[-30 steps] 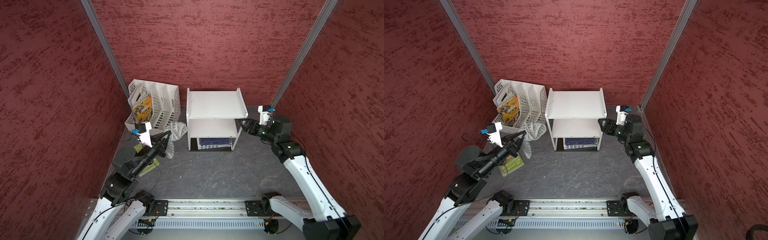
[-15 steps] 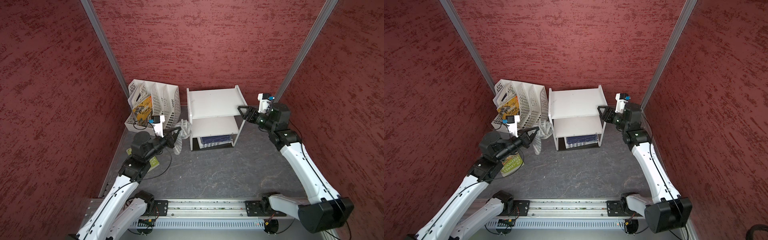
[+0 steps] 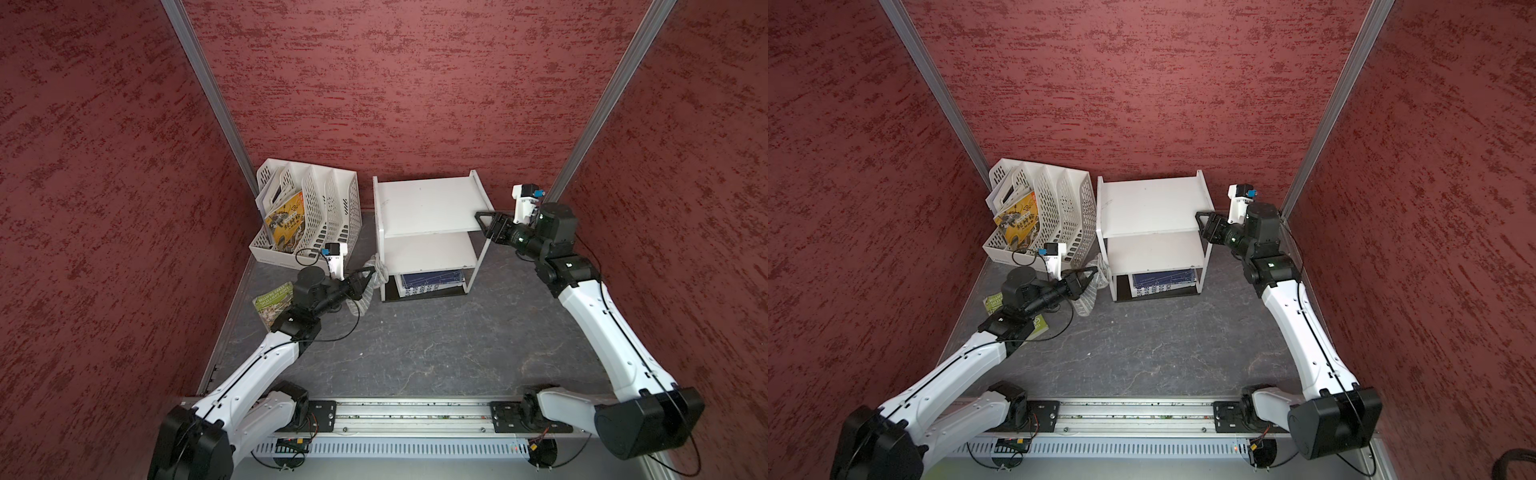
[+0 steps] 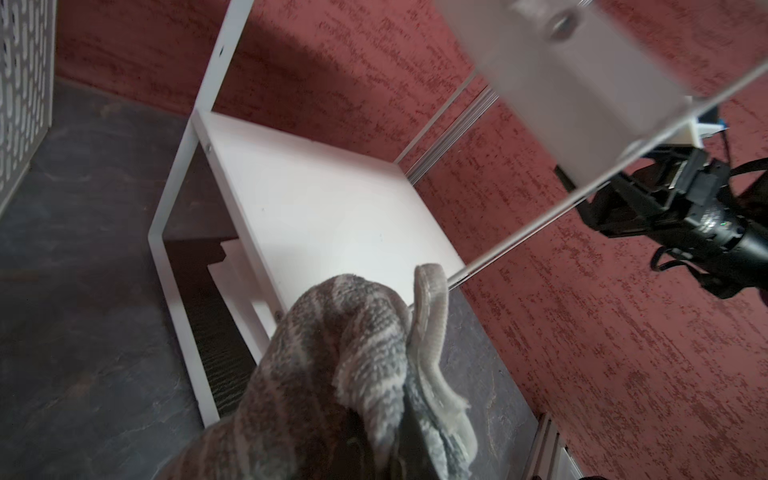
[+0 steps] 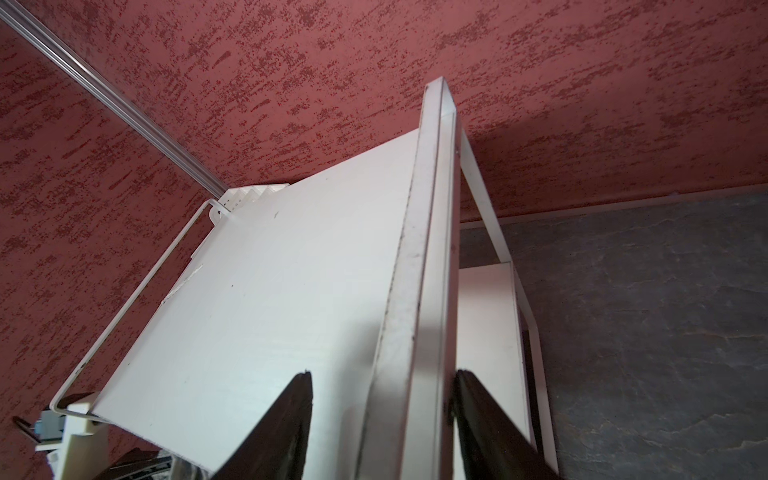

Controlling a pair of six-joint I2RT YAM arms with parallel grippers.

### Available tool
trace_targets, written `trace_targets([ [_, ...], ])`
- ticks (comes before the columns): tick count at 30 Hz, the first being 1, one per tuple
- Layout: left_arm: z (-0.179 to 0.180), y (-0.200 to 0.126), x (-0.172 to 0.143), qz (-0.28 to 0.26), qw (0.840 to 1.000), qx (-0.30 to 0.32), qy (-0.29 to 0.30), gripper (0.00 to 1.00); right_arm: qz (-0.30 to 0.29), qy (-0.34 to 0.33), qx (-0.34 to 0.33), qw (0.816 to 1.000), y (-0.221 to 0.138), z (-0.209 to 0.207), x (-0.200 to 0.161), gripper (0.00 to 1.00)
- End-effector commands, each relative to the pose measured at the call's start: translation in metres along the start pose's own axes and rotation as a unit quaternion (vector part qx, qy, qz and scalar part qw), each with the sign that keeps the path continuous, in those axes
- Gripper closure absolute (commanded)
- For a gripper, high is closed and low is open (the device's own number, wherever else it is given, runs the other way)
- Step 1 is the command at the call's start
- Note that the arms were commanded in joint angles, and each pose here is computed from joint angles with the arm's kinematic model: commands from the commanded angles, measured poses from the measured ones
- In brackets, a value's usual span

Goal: Wipe the bookshelf clean with a cloth
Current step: Wipe the dust from the shelf.

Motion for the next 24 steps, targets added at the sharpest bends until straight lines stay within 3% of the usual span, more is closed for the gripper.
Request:
trace_targets([
  [1, -0.006, 0.006, 0.007, -0.028, 0.999, -0.026, 0.007, 1.0, 0.005, -0.016, 0.022, 1.0, -0.002, 0.015, -0.001, 0.42],
  [6, -0.026, 0.006, 0.034, -0.042, 0.998, -0.046, 0.029, 1.0, 0.008, -0.018, 0.025, 0.999, -0.003, 0.018, -0.003, 0.42],
  [14, -0.079, -0.022, 0.097, -0.081, 0.991, -0.064, 0.09, 1.0, 0.004, -0.019, 0.023, 1.0, -0.007, 0.019, -0.002, 0.42],
  [17, -0.078, -0.024, 0.099, -0.076, 0.991, -0.051, 0.095, 1.0, 0.004, -0.02, 0.022, 1.0, -0.007, 0.019, -0.003, 0.42],
  [24, -0.042, -0.002, 0.067, -0.052, 0.996, -0.021, 0.071, 1.0, 0.009, -0.019, 0.018, 1.0, -0.006, 0.016, -0.006, 0.42],
])
Point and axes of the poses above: each gripper's point midway between its finger pads, its own y axis out along the fingers, its own z axis along the line the jaws close on, x = y × z, the point moved 4 cm from there along -y, back along the fingers, and after that the axes turned 5 degrees about y, right-handed, at the moved point
